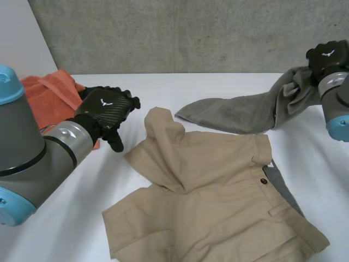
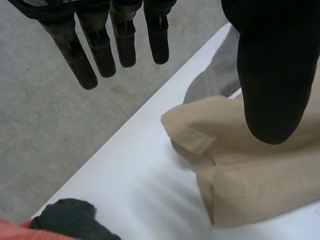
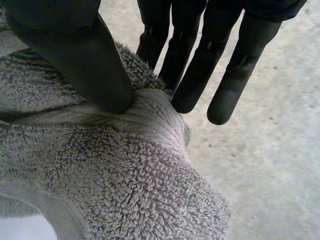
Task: Fold the laundry.
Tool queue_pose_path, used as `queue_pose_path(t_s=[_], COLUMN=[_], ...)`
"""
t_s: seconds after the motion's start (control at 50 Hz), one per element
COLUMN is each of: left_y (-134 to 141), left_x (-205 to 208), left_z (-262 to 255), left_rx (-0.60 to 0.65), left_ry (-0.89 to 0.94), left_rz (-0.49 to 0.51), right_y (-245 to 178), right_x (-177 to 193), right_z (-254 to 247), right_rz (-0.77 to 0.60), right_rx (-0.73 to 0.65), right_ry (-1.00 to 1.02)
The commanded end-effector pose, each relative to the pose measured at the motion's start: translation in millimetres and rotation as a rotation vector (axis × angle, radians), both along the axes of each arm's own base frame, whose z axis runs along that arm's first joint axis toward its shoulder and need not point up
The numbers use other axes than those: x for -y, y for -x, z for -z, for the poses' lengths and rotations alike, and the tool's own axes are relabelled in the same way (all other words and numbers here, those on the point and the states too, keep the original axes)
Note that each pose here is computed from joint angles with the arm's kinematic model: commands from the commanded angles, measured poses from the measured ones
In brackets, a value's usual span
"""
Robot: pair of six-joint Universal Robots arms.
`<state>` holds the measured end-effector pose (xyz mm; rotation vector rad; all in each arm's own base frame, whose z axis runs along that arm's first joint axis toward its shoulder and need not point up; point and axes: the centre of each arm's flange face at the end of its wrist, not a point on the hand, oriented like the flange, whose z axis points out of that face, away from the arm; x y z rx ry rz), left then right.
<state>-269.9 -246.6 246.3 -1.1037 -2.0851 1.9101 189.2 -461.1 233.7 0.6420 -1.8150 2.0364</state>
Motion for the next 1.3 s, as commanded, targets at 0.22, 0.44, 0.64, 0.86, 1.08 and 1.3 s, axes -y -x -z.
queue_pose_path(t_s=[0.22,0.44,0.64,0.86,1.08,1.3], left_y=[-107.2,-141.5,-133.9,-83.4,-3.7,16.6], left_x=[26.4,32.8,31.8,32.1,-15.6,-32.5], left_z=[-83.7,-90.4,-79.7,-28.8,27.9,50.3], left_rx=[-0.171,-0.288,-0.289,-0.259,-0.183,-0.131], left_ry=[0.231,0.215,0.174,-0.023,-0.233,-0.239], left_rz=[-0.367,-0.406,-0.366,-0.207,0.058,0.082], right_y=[-247.4,-276.6,-224.5,-143.9,-67.0,-35.9], right_x=[-161.2,-189.6,-161.3,-157.0,-183.2,-197.5], right_z=[-118.5,-58.7,-40.7,-8.0,24.8,43.6], right_rz=[-1.117,-1.163,-0.869,-0.548,-0.368,-0.39], right_rx=[0.44,0.469,0.346,0.157,-0.022,-0.1], right_ry=[0.463,0.173,-0.015,-0.214,-0.56,-0.564])
